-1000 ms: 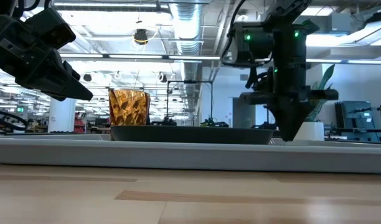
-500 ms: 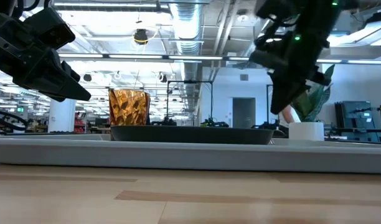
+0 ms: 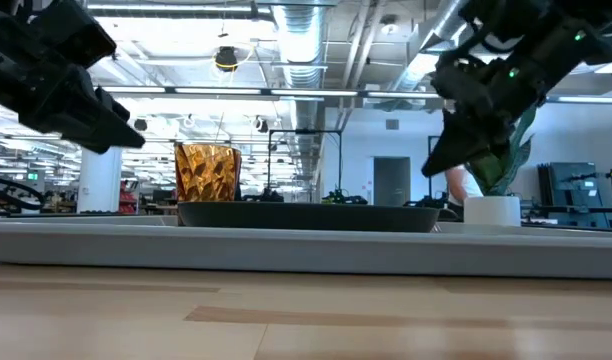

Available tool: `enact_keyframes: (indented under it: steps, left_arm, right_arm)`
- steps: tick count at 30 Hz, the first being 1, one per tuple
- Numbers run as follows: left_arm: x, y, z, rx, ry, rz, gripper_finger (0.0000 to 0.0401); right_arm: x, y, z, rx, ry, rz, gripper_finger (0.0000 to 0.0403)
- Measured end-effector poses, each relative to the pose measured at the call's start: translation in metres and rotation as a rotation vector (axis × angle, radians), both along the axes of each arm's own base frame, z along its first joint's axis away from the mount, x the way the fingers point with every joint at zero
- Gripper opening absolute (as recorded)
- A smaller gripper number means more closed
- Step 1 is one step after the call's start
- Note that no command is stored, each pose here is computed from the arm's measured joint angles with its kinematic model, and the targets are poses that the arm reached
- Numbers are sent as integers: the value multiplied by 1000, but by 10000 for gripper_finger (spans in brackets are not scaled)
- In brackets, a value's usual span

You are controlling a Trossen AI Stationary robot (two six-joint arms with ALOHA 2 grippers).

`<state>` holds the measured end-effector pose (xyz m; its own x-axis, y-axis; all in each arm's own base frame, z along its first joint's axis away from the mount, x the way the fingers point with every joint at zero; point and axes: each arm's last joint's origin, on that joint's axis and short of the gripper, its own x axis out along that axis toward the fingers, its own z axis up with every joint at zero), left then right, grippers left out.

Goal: Pick and place plate/cup/fork/spoon on tray
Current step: Return to Home Position

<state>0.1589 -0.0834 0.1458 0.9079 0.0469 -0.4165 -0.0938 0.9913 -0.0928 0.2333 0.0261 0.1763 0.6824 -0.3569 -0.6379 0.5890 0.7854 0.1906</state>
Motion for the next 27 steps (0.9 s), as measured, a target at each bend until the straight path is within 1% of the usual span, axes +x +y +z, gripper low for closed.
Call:
enact_keyframes:
  steps: [2, 3, 5, 9, 11, 13, 16, 20, 22, 24, 27]
  left_arm:
    - [-2, 1, 6, 8, -30, -13, 0]
    - [-2, 2, 10, 14, -49, -21, 0]
    - [-5, 5, 18, 32, -90, -32, 0]
    - [-10, 17, 32, 20, -139, -52, 0]
    - [-15, 25, 36, 18, -143, -49, 0]
    - [-18, 33, 40, 11, -150, -33, 0]
    - [-24, 42, 45, 27, -171, -35, 0]
    - [-28, 49, 54, 119, -231, -89, 0]
    - [-30, 54, 57, 151, -253, -73, 0]
    - [-31, 58, 58, 157, -264, -46, 0]
    - [-33, 64, 57, 174, -243, -40, 0]
  right_arm:
    - [-2, -7, 0, -19, 34, 0, 16]
    - [-2, -10, 1, -36, 43, 24, 18]
    - [0, -13, 5, -79, 44, 114, 16]
    - [3, -22, 18, -172, -64, 298, 5]
    - [-1, -28, 20, -228, -129, 340, 7]
    - [-8, -33, 19, -288, -182, 373, 7]
    - [-18, -38, 18, -342, -273, 411, 4]
    - [-31, -42, 16, -402, -353, 443, 5]
    - [-37, -43, 16, -420, -368, 458, 4]
    - [-41, -44, 18, -434, -384, 466, 3]
    - [-49, -48, 18, -445, -389, 449, 4]
